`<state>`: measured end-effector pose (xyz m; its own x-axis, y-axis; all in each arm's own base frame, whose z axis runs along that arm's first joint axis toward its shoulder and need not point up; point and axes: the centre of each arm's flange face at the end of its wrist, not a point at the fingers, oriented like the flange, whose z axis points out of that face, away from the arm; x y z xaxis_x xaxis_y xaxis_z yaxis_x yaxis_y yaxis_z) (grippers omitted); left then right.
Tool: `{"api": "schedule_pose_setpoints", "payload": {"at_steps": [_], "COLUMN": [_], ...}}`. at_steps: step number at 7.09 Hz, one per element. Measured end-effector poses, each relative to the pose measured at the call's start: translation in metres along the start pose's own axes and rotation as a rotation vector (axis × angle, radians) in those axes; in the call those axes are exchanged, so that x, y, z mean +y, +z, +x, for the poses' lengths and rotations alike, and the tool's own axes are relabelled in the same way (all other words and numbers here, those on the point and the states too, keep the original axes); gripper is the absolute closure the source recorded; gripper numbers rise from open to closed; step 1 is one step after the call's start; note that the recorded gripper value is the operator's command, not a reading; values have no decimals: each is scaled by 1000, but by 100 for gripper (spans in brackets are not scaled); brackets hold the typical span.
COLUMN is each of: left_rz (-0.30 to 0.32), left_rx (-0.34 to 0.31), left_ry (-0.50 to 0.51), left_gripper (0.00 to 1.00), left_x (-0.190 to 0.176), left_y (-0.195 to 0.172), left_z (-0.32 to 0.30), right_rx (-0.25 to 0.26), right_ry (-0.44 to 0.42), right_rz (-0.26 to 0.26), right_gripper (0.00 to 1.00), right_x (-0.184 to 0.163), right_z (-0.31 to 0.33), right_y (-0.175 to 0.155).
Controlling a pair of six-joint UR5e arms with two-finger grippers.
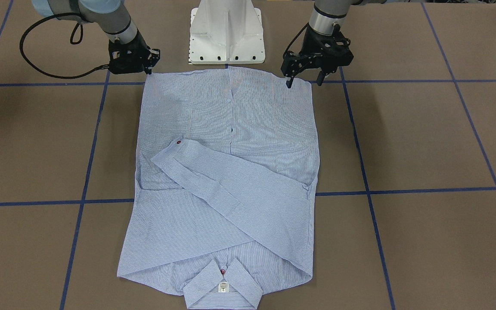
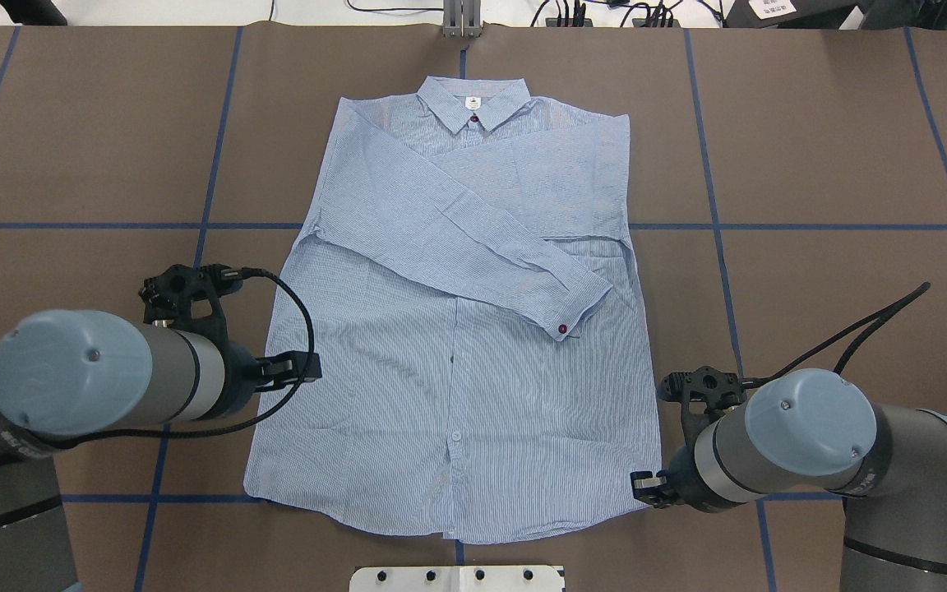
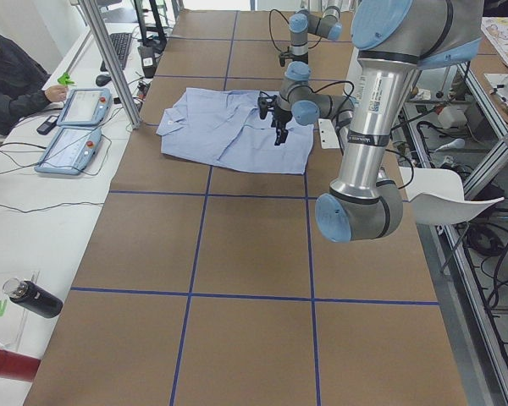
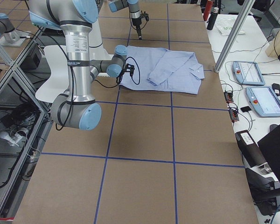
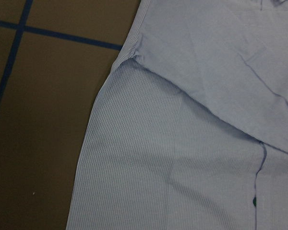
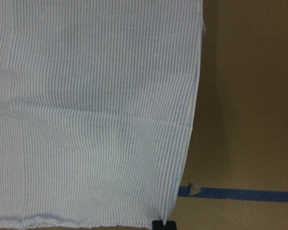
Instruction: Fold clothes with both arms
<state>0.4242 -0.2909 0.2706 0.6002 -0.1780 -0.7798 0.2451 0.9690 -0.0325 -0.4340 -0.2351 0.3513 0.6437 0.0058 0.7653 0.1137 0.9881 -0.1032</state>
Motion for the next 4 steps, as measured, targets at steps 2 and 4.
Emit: {"api": "schedule_pose_setpoints", "payload": {"at_steps": [2, 4], "left_rz": [-73, -99], "left_rx": [-71, -90], "left_ry": [13, 14], "left_gripper": [4, 24], "left_x": [46, 63], "left_y": [31, 53], "left_z": [-20, -29], "right_rx": [-13, -15], "right_ry": [5, 8], "right_rz": [-2, 0], "right_gripper": [100, 100], "right_x": [-3, -5], "right_z": [0, 1], "right_y": [-8, -9]}}
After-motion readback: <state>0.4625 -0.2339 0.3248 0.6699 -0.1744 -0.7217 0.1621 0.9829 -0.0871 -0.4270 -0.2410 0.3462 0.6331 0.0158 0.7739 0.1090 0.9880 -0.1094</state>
